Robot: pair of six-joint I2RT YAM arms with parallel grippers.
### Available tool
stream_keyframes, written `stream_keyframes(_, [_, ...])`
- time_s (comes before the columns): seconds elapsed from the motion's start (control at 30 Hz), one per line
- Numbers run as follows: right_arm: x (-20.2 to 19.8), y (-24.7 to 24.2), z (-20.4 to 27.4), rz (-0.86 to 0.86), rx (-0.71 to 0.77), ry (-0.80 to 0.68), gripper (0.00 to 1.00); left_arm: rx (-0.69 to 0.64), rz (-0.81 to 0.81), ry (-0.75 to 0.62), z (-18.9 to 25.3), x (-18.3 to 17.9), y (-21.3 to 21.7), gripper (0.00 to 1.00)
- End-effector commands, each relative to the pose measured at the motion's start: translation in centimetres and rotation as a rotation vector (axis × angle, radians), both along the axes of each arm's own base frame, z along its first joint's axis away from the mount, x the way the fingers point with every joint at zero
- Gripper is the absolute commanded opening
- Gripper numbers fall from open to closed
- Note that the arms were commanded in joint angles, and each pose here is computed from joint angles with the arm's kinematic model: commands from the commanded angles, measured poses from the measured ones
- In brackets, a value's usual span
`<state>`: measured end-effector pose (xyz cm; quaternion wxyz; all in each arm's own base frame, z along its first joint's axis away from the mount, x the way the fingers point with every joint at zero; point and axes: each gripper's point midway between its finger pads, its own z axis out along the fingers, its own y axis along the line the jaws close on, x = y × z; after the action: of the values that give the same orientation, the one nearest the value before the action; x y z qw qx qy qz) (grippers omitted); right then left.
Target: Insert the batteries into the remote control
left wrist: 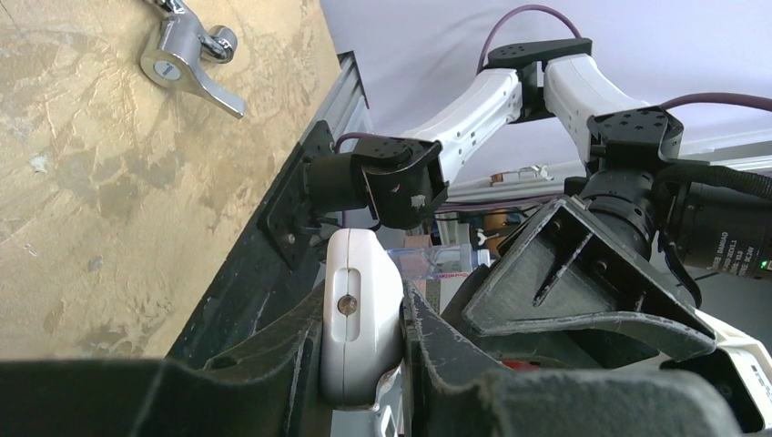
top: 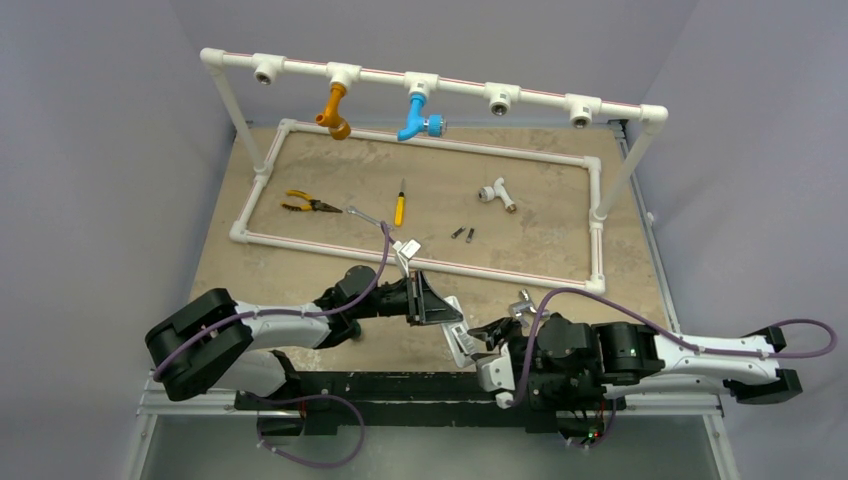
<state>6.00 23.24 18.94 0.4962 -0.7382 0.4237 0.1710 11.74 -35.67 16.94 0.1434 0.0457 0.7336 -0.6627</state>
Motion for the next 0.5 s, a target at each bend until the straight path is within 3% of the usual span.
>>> stream_keyframes(0.0, [0.2, 0.0, 2.1, -0.019, 0.059, 0.006, 0.45, -0.079, -0.056, -0.054, 2.7, -0.8, -0.7, 0.00])
stream_keyframes(0.47, [-0.8, -0.1, 0.3, 0.016, -0.001, 0.061, 0.49, -0.086, -0.053, -0.045, 3.0, -0.6, -0.9, 0.00])
